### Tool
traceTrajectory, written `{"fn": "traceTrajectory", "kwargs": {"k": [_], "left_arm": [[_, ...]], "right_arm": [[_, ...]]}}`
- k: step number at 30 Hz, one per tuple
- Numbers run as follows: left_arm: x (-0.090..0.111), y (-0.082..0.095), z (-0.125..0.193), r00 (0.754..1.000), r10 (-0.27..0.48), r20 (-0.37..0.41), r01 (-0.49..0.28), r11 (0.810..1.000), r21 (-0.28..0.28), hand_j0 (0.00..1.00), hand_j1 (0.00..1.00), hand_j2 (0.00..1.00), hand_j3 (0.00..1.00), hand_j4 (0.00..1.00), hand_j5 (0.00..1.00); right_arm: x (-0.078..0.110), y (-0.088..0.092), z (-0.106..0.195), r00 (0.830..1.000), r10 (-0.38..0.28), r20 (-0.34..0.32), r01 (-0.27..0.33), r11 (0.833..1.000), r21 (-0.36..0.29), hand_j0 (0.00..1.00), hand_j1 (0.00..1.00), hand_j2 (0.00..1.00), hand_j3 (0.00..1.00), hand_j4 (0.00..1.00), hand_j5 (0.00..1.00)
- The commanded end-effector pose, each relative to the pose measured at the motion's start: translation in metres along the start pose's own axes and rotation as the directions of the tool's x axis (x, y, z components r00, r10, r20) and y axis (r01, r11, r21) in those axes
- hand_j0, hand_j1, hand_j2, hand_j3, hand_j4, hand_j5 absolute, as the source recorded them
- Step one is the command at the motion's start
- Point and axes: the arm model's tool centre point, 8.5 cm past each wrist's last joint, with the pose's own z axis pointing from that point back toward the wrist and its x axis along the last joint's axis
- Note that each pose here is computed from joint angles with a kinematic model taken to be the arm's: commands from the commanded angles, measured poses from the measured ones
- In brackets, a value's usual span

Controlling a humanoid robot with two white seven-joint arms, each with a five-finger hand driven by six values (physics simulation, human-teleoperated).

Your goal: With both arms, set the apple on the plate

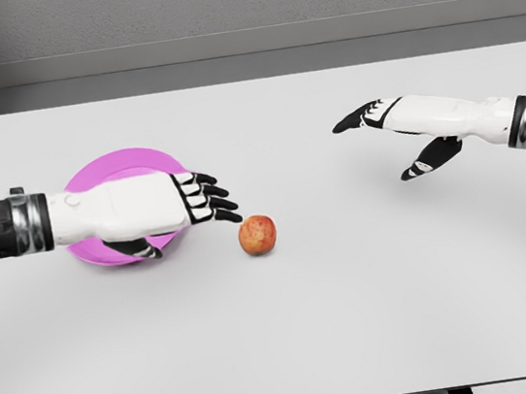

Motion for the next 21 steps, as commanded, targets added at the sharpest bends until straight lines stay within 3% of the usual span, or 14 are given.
{"fn": "traceTrajectory", "kwargs": {"k": [1, 2, 3, 4, 5, 7, 21], "left_arm": [[0.003, 0.003, -0.013, 1.0, -0.002, 0.021, 0.002, 1.0, 0.014, 1.0, 1.0, 1.0, 1.0, 1.0, 1.0], [0.004, 0.007, -0.021, 0.999, -0.006, 0.033, 0.005, 0.999, 0.033, 1.0, 1.0, 1.0, 1.0, 1.0, 1.0], [0.001, 0.027, -0.033, 0.998, -0.033, 0.047, 0.029, 0.997, 0.074, 1.0, 1.0, 1.0, 1.0, 1.0, 1.0], [0.0, 0.035, -0.053, 0.996, -0.042, 0.079, 0.037, 0.997, 0.067, 1.0, 1.0, 1.0, 1.0, 1.0, 1.0], [0.001, 0.04, -0.09, 0.989, -0.119, 0.093, 0.119, 0.993, 0.01, 1.0, 1.0, 1.0, 1.0, 1.0, 1.0], [-0.006, 0.033, -0.12, 0.988, -0.135, 0.07, 0.137, 0.99, -0.027, 1.0, 1.0, 1.0, 1.0, 1.0, 1.0], [-0.022, -0.002, -0.096, 0.995, -0.099, 0.022, 0.102, 0.986, -0.131, 1.0, 1.0, 1.0, 1.0, 1.0, 1.0]], "right_arm": [[0.0, -0.001, 0.0, 1.0, -0.006, 0.001, 0.006, 1.0, -0.004, 1.0, 1.0, 1.0, 1.0, 1.0, 1.0], [0.0, -0.001, 0.0, 1.0, -0.006, 0.001, 0.006, 1.0, -0.004, 1.0, 1.0, 1.0, 1.0, 1.0, 1.0], [0.0, -0.002, 0.001, 1.0, -0.004, 0.0, 0.004, 1.0, -0.006, 1.0, 1.0, 1.0, 1.0, 1.0, 1.0], [0.0, -0.002, 0.001, 1.0, -0.005, -0.001, 0.005, 1.0, -0.006, 1.0, 1.0, 1.0, 1.0, 1.0, 1.0], [-0.001, 0.0, 0.001, 1.0, -0.006, -0.001, 0.006, 1.0, -0.003, 1.0, 1.0, 1.0, 1.0, 1.0, 1.0], [0.0, -0.001, 0.001, 1.0, -0.005, -0.001, 0.005, 1.0, -0.004, 1.0, 1.0, 1.0, 1.0, 1.0, 1.0], [-0.003, 0.007, 0.0, 1.0, -0.019, -0.009, 0.019, 1.0, 0.006, 1.0, 1.0, 1.0, 1.0, 1.0, 1.0]]}}
